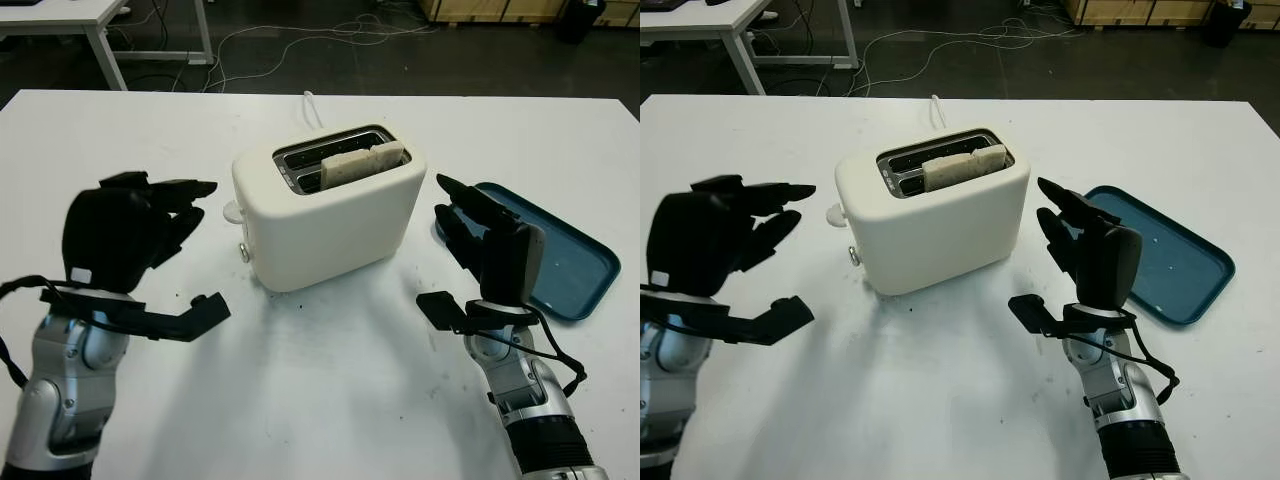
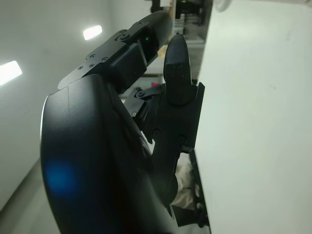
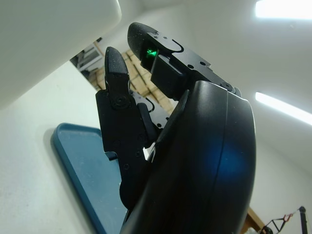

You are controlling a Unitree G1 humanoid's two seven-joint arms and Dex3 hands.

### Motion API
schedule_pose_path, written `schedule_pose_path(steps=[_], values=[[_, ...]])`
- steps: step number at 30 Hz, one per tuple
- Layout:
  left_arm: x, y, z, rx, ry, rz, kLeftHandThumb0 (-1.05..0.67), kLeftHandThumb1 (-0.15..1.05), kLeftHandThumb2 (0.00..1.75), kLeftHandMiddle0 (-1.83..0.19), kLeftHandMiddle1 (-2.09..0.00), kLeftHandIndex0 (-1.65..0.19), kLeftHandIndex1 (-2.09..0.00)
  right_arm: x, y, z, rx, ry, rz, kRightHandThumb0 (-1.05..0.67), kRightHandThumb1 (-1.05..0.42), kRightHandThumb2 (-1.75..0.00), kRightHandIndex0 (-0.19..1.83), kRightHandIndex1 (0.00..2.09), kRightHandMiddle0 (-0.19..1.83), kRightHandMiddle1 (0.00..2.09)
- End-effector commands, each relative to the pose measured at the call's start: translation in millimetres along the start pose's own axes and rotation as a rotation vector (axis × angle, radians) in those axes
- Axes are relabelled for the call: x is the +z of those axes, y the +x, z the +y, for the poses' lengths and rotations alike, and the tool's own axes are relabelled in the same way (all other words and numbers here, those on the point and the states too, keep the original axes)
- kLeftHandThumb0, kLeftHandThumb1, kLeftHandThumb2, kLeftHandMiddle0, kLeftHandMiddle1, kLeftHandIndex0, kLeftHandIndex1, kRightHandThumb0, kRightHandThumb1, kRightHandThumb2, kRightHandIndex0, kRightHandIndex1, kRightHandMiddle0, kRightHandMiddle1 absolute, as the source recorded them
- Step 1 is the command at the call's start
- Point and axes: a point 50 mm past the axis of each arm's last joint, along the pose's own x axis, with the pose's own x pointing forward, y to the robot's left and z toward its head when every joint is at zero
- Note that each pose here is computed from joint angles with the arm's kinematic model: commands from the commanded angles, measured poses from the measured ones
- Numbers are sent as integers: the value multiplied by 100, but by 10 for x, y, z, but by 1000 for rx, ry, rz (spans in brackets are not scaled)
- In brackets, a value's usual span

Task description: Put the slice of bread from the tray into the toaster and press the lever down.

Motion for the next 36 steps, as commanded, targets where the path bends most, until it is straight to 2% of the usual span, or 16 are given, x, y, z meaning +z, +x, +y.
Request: schedule_pose_path(steps=[1,8,17,28,36], values=[[-23,34,30,-8,13,-16,-24,92,31,-78,-119,-107,-9,-12,23,-14,-17,4,1,-34,-92,-19,112,12,96,1],[-65,116,86,-98,86,-74,-29,92,43,-67,-126,-103,-6,-15,22,-13,-9,10,15,-35,-92,-21,110,13,96,1],[-45,210,66,-189,-28,-135,-28,92,33,-60,-137,-103,-6,-35,10,-8,-6,5,9,-33,-92,-19,110,16,96,0],[-54,274,-2,-282,-101,-149,-27,92,30,-64,-144,-107,-8,-58,2,-7,-4,10,24,-30,-92,-16,109,16,96,0],[-83,329,-23,-309,-62,-168,-27,92,28,-64,-145,-107,-8,-58,-7,-7,-3,5,25,-30,-92,-16,108,16,96,0]])
